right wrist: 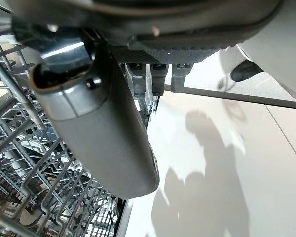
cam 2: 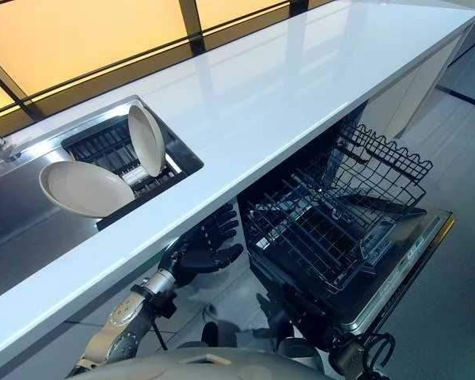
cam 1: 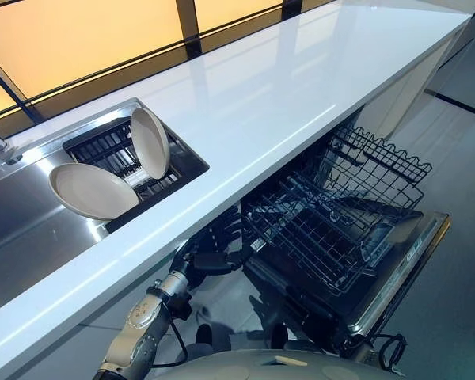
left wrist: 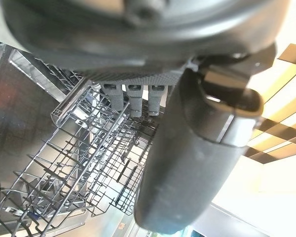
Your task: Pick up plates and place into dishwasher.
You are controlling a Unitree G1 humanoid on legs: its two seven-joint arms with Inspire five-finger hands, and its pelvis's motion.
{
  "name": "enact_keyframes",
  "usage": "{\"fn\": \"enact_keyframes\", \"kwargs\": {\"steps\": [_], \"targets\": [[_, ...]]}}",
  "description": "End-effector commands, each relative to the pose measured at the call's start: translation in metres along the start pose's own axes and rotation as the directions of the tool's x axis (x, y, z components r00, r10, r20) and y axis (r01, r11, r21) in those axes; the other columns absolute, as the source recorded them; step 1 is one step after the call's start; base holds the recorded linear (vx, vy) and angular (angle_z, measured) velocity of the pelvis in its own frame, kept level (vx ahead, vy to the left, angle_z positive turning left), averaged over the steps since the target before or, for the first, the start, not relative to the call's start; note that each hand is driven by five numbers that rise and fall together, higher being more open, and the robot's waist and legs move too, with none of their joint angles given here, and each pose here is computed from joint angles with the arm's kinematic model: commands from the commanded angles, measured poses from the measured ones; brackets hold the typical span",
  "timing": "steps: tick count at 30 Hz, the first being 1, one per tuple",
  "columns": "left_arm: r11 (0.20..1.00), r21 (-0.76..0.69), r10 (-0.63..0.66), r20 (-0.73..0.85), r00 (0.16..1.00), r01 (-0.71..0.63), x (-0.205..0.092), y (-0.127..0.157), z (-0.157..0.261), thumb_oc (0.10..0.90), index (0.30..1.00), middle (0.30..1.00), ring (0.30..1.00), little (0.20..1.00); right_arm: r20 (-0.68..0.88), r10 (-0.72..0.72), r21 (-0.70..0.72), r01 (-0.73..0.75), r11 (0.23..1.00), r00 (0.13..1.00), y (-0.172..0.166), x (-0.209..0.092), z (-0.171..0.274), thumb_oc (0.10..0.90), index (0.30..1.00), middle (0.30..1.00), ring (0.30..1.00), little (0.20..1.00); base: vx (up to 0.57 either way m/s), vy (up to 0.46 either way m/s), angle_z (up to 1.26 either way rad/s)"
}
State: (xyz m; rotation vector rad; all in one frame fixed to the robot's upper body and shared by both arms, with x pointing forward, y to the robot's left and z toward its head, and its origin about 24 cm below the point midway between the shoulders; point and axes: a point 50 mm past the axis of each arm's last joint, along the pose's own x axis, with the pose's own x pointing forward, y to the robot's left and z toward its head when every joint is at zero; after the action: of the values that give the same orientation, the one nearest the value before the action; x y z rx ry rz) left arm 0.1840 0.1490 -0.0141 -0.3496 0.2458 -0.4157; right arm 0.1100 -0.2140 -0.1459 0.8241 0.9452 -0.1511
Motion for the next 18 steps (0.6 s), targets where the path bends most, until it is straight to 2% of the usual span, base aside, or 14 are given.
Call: {"fn": "enact_keyframes", "kwargs": {"steps": [1, 5, 7, 10, 13, 18], "targets": [[0.986, 0.050, 0.036, 0.865, 0.500, -0.157, -0.010, 0.032, 0.211, 0.800, 0.900, 0.900, 0.900, 0.900, -0.032, 0.047, 0.022, -0.046, 0.999, 0.998, 0.009, 0.005, -0.009, 0.800, 0.900, 0.900, 0.900, 0.900, 0.00, 0.000, 0.00], [1.000, -0.016, 0.019, 0.816, 0.578, -0.010, 0.001, 0.032, 0.197, 0.800, 0.900, 0.900, 0.900, 0.900, -0.034, 0.050, 0.023, -0.050, 0.998, 0.998, 0.011, 0.006, -0.010, 0.800, 0.900, 0.900, 0.900, 0.900, 0.00, 0.000, 0.00], [0.986, -0.061, -0.050, 0.777, 0.628, 0.154, 0.011, 0.025, 0.188, 0.800, 0.900, 0.900, 0.900, 0.900, -0.033, 0.050, 0.022, -0.050, 0.999, 0.998, 0.011, 0.006, -0.009, 0.800, 0.900, 0.900, 0.900, 0.900, 0.00, 0.000, 0.00], [0.924, -0.095, -0.191, 0.724, 0.663, 0.370, 0.023, 0.006, 0.176, 0.800, 0.900, 0.900, 0.900, 0.900, -0.030, 0.053, 0.017, -0.052, 0.998, 0.998, 0.011, 0.007, -0.006, 0.800, 0.900, 0.900, 0.900, 0.900, 0.00, 0.000, 0.00], [0.892, -0.083, -0.276, 0.679, 0.681, 0.445, 0.030, -0.005, 0.166, 0.800, 0.900, 0.900, 0.900, 0.900, -0.028, 0.055, 0.013, -0.055, 0.998, 0.998, 0.012, 0.007, -0.004, 0.800, 0.900, 0.900, 0.900, 0.900, 0.00, 0.000, 0.00], [0.884, -0.093, -0.313, 0.610, 0.727, 0.459, 0.037, -0.012, 0.151, 0.800, 0.900, 0.900, 0.900, 0.900, -0.032, 0.050, 0.006, -0.050, 0.999, 0.998, 0.011, 0.007, -0.002, 0.800, 0.900, 0.900, 0.900, 0.900, 0.00, 0.000, 0.00]]}}
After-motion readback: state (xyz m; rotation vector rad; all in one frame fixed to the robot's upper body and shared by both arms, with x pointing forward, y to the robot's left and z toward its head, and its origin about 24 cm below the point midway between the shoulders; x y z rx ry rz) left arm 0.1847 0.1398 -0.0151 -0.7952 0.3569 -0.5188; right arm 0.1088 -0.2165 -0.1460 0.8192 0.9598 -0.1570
